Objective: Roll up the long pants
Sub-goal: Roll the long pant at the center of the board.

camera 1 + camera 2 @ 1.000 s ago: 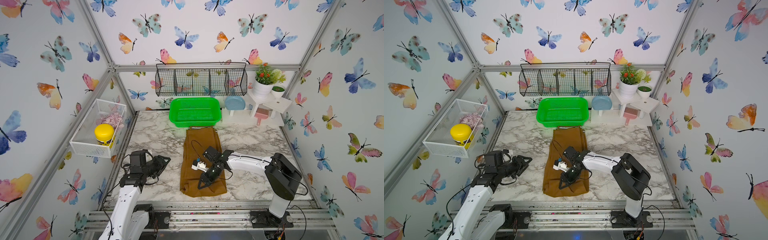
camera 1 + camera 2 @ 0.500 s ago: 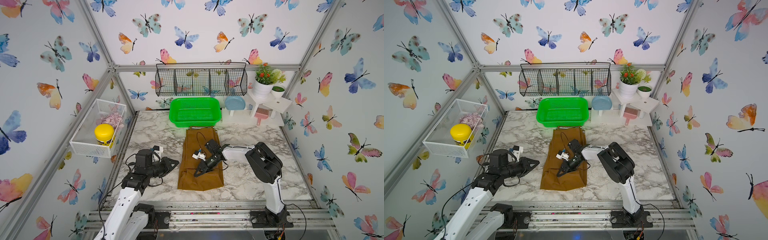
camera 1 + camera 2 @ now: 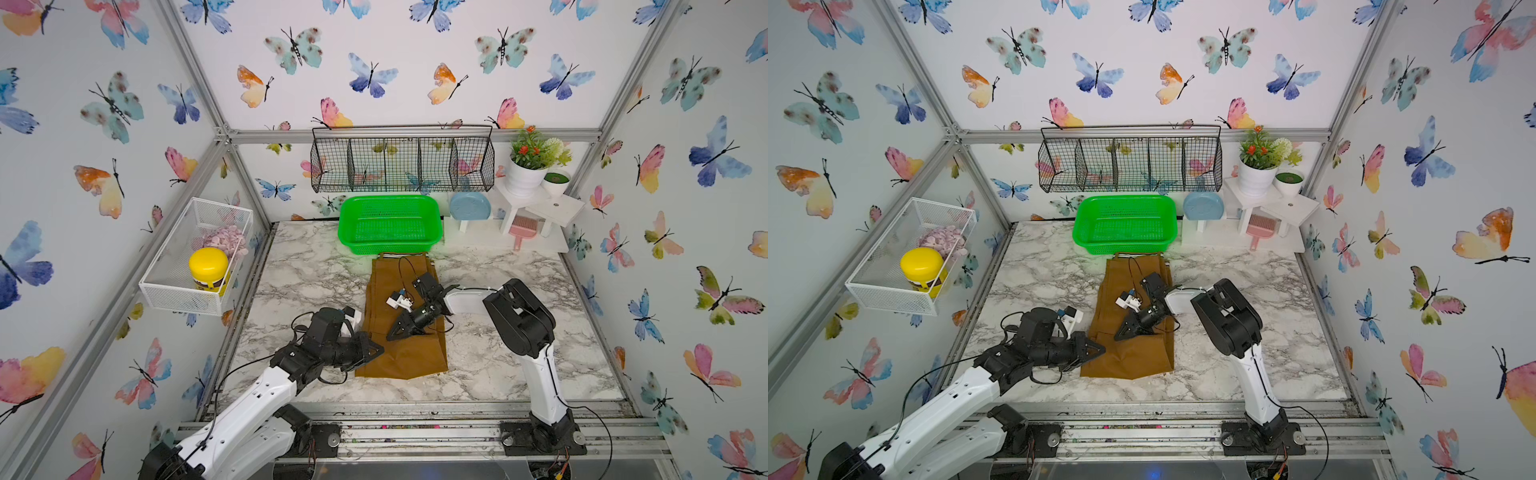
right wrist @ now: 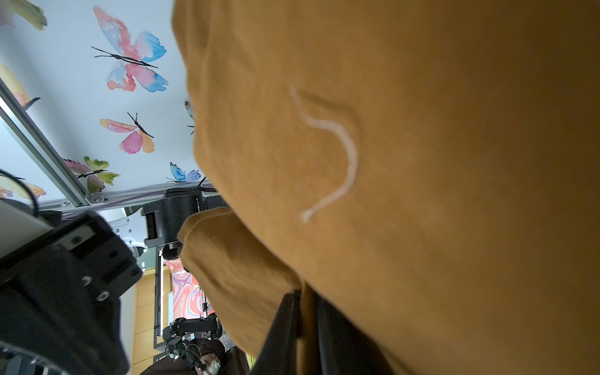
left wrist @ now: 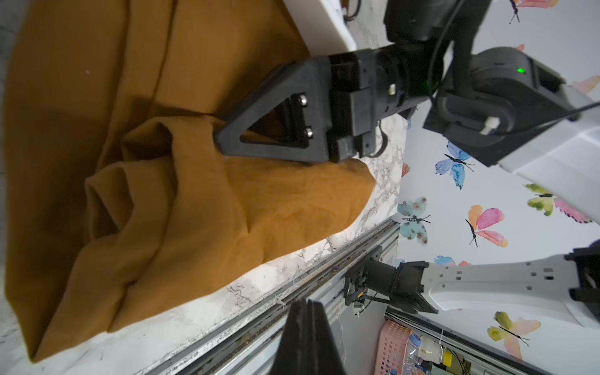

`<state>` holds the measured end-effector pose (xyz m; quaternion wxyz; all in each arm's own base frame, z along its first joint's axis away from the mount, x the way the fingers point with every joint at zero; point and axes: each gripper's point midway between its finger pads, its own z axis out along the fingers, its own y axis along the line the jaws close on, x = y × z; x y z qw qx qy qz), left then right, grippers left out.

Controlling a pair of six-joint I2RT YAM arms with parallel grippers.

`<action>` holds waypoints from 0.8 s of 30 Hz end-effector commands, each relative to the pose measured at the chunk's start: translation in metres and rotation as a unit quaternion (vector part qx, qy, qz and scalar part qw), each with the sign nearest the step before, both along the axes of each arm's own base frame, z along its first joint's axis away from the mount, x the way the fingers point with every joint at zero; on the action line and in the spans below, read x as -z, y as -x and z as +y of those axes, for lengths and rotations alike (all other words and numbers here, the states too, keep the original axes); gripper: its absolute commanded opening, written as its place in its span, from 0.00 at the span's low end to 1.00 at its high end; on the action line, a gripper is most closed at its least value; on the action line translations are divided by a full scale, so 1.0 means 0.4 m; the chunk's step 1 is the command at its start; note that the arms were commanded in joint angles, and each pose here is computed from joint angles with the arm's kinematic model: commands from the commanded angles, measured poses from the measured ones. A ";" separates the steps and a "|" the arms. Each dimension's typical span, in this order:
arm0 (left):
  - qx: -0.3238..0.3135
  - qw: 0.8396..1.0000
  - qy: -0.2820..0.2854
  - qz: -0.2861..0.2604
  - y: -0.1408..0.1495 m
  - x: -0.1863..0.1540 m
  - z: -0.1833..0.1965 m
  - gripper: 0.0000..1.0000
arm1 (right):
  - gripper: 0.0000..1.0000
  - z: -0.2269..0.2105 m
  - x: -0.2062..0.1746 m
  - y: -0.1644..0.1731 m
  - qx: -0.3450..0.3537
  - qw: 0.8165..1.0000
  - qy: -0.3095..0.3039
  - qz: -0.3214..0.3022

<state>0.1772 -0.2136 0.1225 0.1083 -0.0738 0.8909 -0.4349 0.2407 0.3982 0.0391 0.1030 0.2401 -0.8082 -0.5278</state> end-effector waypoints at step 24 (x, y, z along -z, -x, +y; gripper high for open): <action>-0.048 0.990 -0.124 0.049 -0.028 0.256 0.067 0.00 | 0.26 -0.014 -0.358 -0.046 0.064 0.969 0.008 -0.237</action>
